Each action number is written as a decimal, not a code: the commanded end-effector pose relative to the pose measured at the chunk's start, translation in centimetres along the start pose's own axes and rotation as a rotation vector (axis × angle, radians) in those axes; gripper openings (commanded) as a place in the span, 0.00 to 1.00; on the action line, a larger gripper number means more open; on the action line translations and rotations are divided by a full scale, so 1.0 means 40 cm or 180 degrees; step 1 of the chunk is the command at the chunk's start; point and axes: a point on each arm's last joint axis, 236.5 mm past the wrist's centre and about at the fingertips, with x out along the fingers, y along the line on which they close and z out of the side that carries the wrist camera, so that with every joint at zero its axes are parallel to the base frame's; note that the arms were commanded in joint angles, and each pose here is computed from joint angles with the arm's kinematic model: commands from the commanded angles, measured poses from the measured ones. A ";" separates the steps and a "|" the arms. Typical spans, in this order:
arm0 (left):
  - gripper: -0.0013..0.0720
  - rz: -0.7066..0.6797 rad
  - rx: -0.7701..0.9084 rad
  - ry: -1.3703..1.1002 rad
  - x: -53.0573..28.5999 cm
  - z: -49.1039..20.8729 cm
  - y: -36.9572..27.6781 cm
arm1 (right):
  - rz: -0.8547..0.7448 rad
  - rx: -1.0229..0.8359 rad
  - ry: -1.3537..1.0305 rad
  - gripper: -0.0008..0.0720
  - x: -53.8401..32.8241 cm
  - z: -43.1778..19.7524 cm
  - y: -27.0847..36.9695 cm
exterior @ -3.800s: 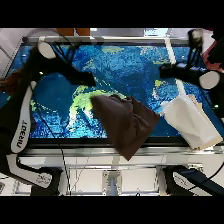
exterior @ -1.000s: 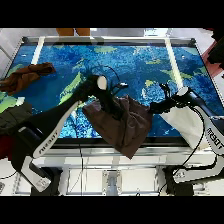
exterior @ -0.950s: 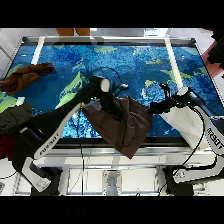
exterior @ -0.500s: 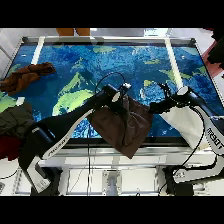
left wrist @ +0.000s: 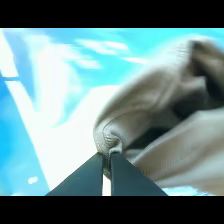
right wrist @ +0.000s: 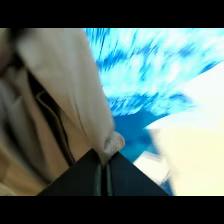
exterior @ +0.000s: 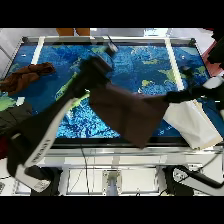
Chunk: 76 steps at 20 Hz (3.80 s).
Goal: Fold the shirts.
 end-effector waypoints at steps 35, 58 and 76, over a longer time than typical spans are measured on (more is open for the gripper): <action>0.93 0.1009 -0.2073 -0.0498 0.046 -0.267 0.746 | -0.0907 0.0261 -0.1889 0.66 -0.069 0.534 -0.147; 0.54 -0.2393 -0.3773 0.0669 0.453 -0.659 -0.027 | 0.0049 0.0629 -0.0693 0.67 -0.121 0.220 -0.104; 0.03 -0.2544 -0.3475 0.0647 0.431 -0.635 -0.073 | 0.0524 0.1402 0.0181 0.68 0.396 -0.166 0.075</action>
